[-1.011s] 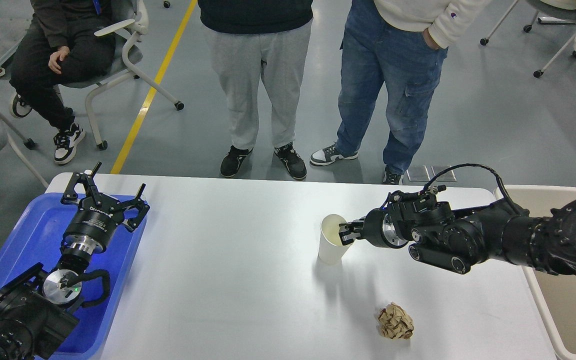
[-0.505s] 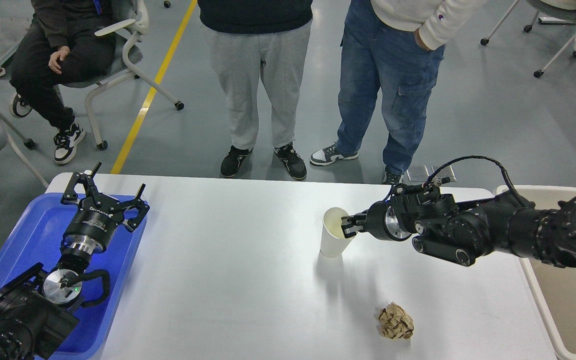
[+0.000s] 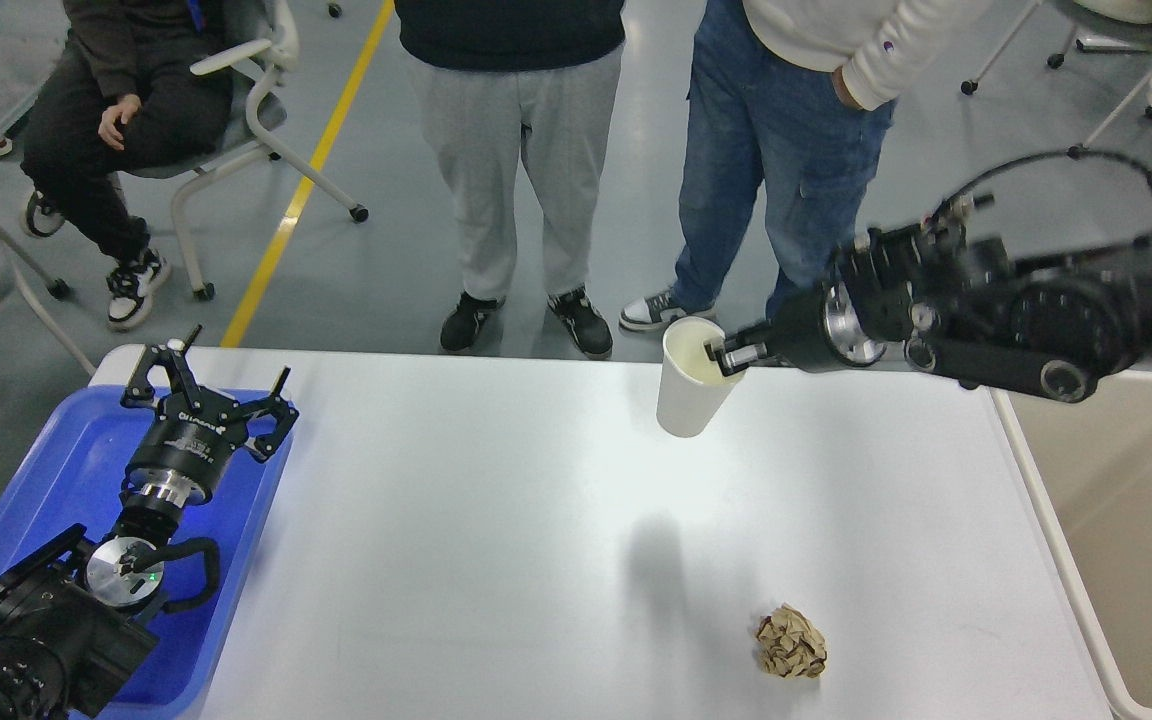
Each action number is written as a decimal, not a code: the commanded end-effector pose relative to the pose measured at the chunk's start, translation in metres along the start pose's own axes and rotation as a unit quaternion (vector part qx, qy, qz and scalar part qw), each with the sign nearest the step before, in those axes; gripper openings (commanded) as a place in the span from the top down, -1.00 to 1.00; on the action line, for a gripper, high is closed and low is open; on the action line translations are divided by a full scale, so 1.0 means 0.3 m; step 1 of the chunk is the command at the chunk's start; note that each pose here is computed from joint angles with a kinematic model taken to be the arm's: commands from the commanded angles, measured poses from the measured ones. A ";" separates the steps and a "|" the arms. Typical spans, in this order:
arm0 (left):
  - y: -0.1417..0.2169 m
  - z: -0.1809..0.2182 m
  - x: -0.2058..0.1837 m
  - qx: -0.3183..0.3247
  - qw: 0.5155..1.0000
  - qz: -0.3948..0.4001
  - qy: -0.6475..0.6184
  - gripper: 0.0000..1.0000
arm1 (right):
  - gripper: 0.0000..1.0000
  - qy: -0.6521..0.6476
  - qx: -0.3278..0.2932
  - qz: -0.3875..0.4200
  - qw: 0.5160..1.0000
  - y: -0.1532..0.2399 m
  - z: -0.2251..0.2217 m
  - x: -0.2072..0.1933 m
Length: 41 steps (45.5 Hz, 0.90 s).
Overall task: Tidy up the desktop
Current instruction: 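Lift the cup with the right gripper and carry it toward the bin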
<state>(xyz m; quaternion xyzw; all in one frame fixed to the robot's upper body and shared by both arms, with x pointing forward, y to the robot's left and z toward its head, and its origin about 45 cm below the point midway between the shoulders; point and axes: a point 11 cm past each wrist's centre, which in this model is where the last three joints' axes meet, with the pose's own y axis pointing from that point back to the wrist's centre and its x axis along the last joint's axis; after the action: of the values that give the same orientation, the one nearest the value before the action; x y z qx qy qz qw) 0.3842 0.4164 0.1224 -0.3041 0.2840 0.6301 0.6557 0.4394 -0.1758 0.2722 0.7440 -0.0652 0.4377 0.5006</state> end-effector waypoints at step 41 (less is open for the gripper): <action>0.000 0.001 0.000 0.000 1.000 0.000 0.000 -1.00 | 1.00 -0.032 -0.015 0.028 0.999 0.264 0.055 0.163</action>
<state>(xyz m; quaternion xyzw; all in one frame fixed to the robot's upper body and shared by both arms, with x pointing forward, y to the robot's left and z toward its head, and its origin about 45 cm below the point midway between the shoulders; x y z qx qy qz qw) 0.3840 0.4166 0.1224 -0.3041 0.2838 0.6303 0.6555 0.4326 -0.1842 0.3576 0.7449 -0.0730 0.4423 0.4941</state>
